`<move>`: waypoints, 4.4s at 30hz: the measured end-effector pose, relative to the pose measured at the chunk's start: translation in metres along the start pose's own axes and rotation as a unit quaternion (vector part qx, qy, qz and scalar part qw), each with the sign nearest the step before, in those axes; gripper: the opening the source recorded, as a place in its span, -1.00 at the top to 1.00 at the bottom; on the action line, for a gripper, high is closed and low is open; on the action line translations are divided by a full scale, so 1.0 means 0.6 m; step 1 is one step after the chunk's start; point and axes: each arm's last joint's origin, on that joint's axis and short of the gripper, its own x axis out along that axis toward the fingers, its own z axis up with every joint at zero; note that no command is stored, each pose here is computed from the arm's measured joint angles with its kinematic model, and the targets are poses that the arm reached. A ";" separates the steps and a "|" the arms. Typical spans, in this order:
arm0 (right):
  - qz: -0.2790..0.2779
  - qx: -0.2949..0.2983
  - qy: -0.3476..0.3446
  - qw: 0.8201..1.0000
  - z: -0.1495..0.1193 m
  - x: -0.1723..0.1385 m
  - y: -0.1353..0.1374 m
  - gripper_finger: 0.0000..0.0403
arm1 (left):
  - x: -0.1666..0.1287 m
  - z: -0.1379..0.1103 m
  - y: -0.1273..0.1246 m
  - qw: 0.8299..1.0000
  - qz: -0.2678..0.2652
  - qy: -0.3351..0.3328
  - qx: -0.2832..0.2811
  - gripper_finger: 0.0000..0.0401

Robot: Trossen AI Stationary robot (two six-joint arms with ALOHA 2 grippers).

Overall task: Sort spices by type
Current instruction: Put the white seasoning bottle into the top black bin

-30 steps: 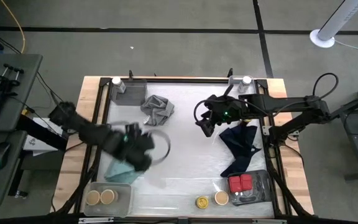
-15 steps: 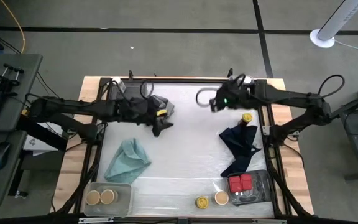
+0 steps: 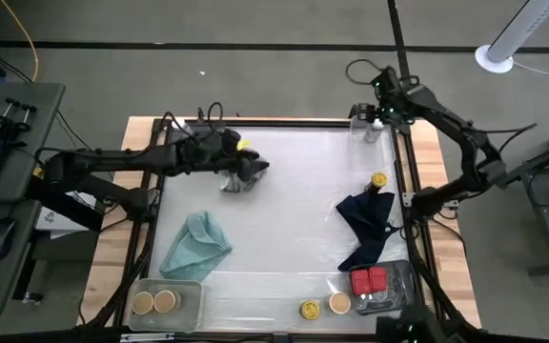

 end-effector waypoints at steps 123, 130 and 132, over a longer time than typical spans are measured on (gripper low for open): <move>0.214 -0.447 0.118 0.861 -0.263 0.006 0.413 -0.38 | -0.113 0.124 0.085 0.987 -0.116 -0.071 0.087 -0.61; 0.224 -0.492 0.071 0.838 -0.223 -0.055 0.426 -0.43 | -0.112 0.123 0.084 0.988 -0.118 -0.069 0.079 -0.61; 0.199 -0.509 0.059 0.836 -0.205 -0.075 0.419 -0.44 | -0.105 0.121 0.083 0.989 -0.121 -0.060 0.060 -0.61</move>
